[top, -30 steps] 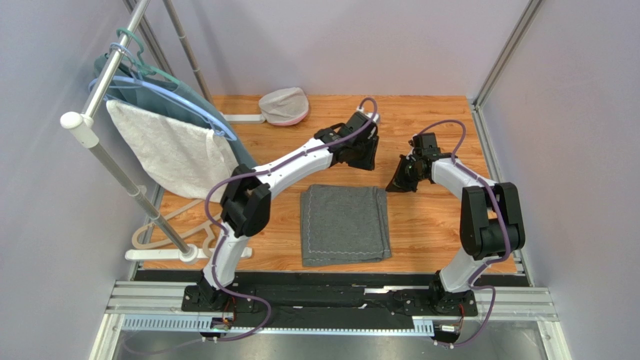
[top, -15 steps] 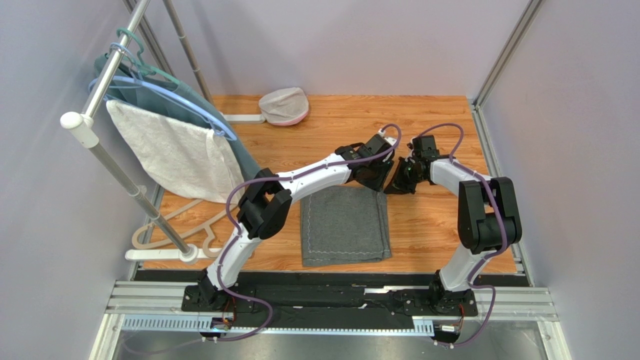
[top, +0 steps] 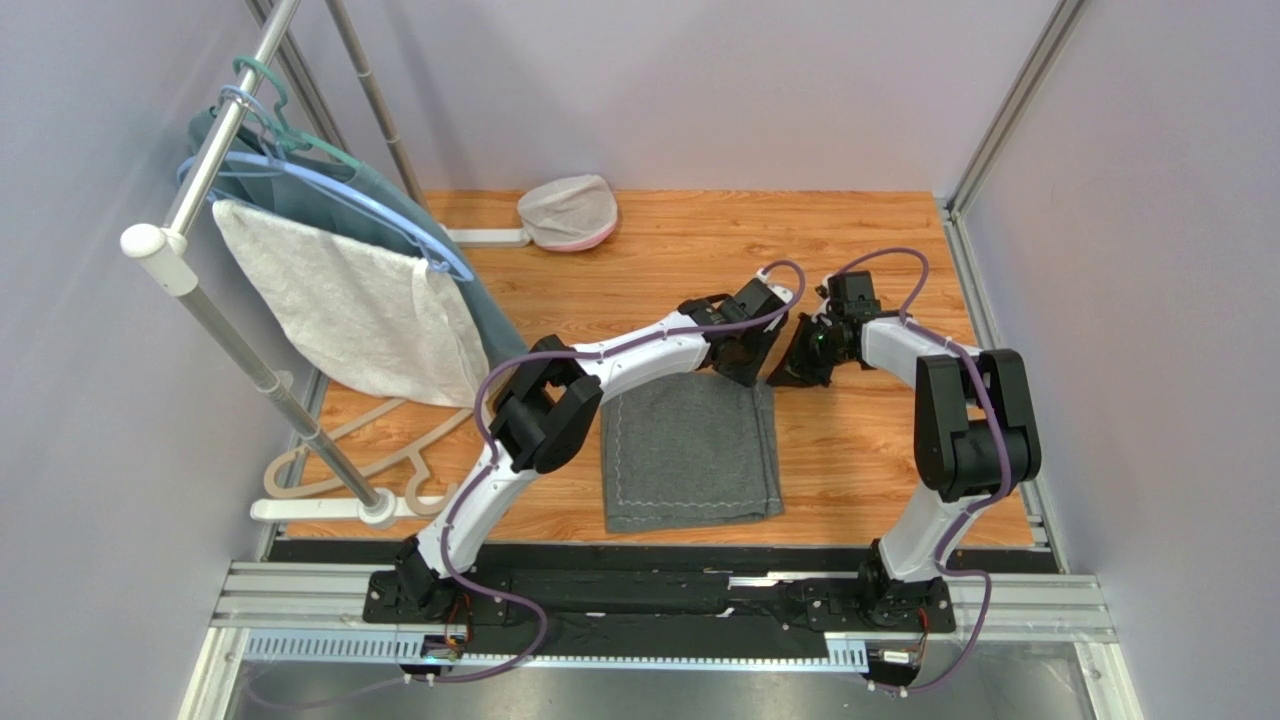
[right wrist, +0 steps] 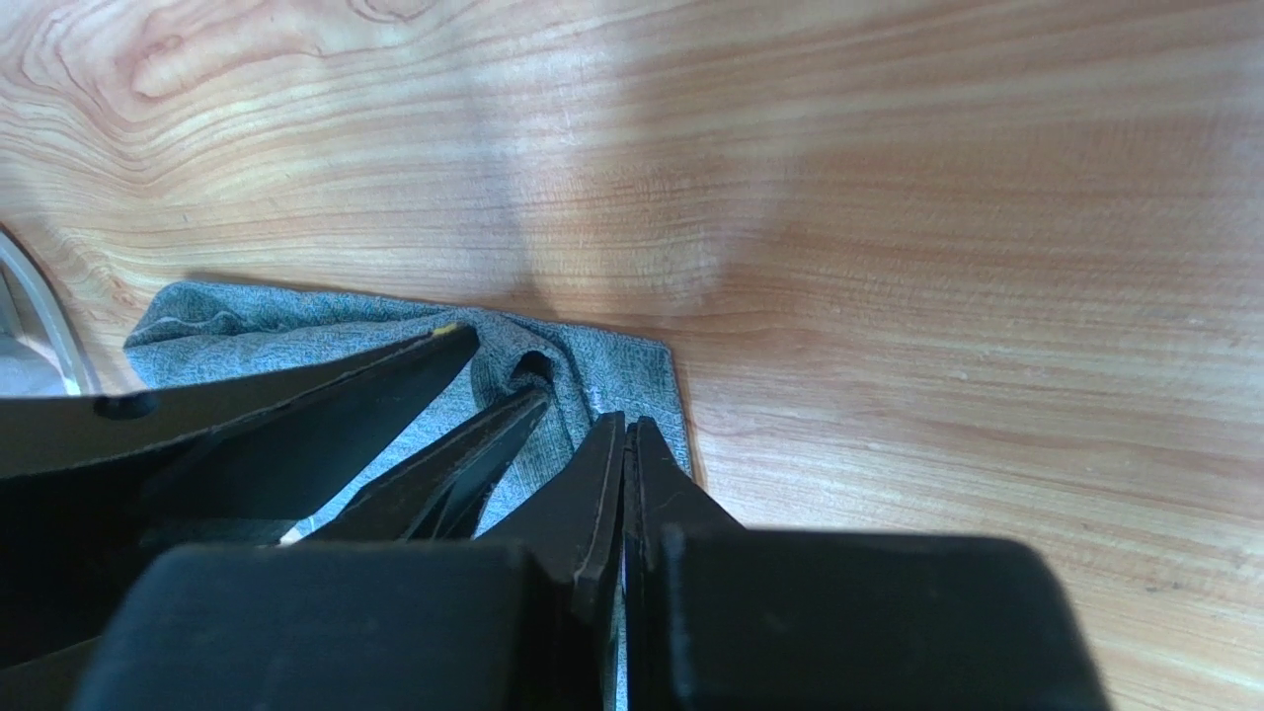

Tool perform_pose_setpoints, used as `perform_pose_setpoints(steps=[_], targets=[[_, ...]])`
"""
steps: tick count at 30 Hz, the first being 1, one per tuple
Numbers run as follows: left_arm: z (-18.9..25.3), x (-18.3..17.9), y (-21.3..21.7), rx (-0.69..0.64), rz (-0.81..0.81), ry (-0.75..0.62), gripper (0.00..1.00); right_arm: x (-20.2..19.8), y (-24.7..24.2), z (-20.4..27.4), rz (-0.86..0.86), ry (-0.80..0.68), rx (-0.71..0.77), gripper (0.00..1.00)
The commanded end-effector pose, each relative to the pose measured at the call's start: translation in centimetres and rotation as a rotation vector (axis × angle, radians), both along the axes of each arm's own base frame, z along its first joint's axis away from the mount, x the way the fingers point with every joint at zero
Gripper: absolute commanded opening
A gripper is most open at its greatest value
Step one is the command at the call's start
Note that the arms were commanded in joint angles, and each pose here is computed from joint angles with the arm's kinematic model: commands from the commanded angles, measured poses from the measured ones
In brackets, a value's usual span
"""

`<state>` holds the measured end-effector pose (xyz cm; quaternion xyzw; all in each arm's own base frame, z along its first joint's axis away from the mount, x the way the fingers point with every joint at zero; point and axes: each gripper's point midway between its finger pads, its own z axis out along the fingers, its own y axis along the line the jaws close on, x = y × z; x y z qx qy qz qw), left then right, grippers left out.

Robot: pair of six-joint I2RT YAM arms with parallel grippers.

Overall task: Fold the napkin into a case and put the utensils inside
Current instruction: Smooth out the lower triangle-folded napkin at the center of the board.

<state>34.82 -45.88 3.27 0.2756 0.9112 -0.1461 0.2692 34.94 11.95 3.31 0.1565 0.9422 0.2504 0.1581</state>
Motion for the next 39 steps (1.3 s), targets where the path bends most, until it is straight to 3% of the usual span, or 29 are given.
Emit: perform_pose_setpoints(steps=[1, 2, 6, 13, 21, 32, 39], targets=[[2.2, 1.4, -1.4, -0.056, -0.006, -0.064, 0.27, 1.4, 0.5, 0.7, 0.003, -0.048, 0.037, 0.0], [2.4, 1.5, -1.4, -0.062, -0.003, -0.065, 0.2, 1.6, 0.6, 0.8, 0.004, -0.056, 0.043, 0.0], [4.1, 1.4, -1.4, -0.1, -0.002, -0.08, 0.1, 2.0, 0.4, 0.0, -0.001, -0.045, 0.033, 0.0], [6.5, 0.5, -1.3, -0.15, -0.01, -0.074, 0.07, 1.5, 0.3, -2.6, -0.012, 0.019, 0.025, 0.0], [10.6, 0.5, -1.3, -0.234, 0.022, -0.098, 0.06, 0.8, 0.0, -2.0, -0.014, 0.006, 0.008, 0.0], [5.8, 1.9, -1.9, -0.198, 0.056, -0.014, 0.06, 0.9, 0.2, -1.0, -0.02, -0.002, 0.024, 0.0], [4.7, 2.8, -2.0, -0.224, 0.062, 0.02, 0.1, 1.6, -1.3, 1.6, -0.051, -0.039, -0.039, 0.0]])
